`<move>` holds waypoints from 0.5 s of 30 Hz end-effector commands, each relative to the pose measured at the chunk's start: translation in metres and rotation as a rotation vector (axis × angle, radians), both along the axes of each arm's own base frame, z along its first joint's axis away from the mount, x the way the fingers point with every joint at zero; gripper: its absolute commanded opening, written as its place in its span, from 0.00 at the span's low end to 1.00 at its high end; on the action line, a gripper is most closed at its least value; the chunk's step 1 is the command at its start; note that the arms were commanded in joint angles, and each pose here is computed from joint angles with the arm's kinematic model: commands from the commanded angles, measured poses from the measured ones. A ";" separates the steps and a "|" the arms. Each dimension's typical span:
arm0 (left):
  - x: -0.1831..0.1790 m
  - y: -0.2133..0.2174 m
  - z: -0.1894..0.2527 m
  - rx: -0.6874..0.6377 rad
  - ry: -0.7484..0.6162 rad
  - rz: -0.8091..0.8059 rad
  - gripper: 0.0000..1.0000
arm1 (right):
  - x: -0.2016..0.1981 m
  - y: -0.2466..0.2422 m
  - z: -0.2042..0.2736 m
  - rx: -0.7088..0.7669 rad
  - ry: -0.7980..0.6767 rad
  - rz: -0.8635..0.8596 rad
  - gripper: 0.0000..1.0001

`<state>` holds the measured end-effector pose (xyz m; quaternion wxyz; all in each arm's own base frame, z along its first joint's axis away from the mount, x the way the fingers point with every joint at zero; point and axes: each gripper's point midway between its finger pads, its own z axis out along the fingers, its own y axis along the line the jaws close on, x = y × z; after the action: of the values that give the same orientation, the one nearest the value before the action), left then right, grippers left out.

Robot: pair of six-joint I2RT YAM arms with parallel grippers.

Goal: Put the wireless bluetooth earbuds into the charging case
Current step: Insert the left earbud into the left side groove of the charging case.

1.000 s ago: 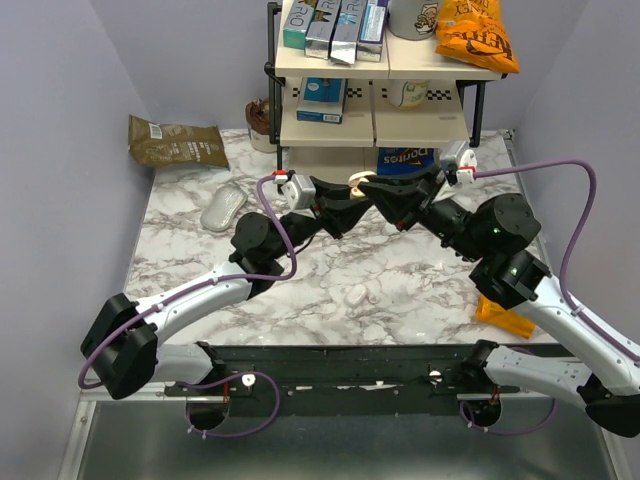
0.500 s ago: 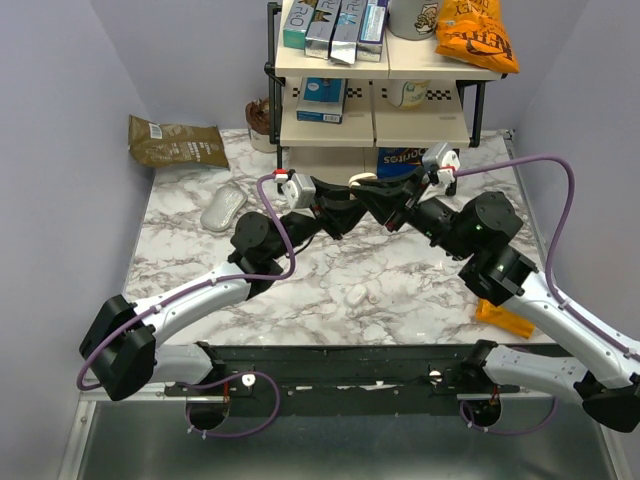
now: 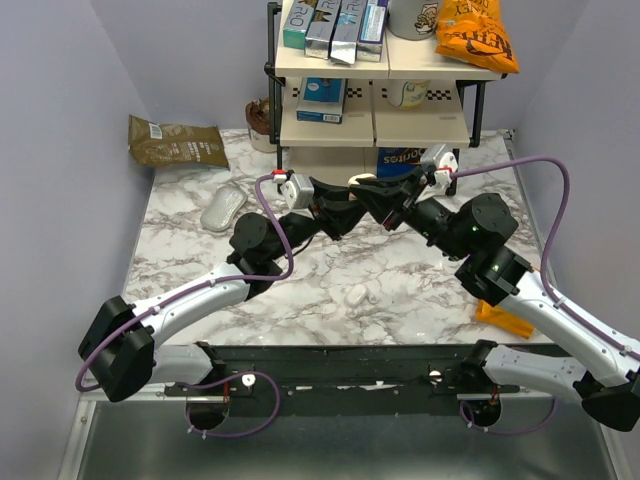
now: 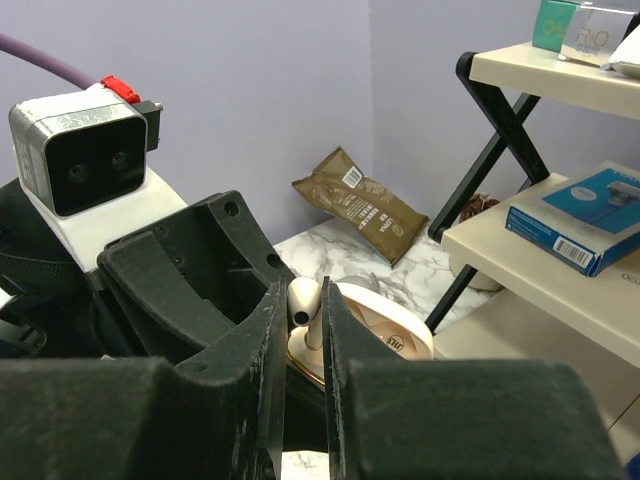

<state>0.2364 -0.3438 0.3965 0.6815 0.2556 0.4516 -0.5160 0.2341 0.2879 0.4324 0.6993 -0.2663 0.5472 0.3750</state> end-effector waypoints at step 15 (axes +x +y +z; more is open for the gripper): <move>-0.007 0.008 0.013 -0.032 -0.042 -0.004 0.00 | 0.005 -0.007 -0.006 -0.008 0.003 -0.051 0.37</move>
<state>0.2365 -0.3437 0.3954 0.6811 0.2557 0.4526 -0.5156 0.2358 0.2867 0.4302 0.7006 -0.2641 0.5498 0.3703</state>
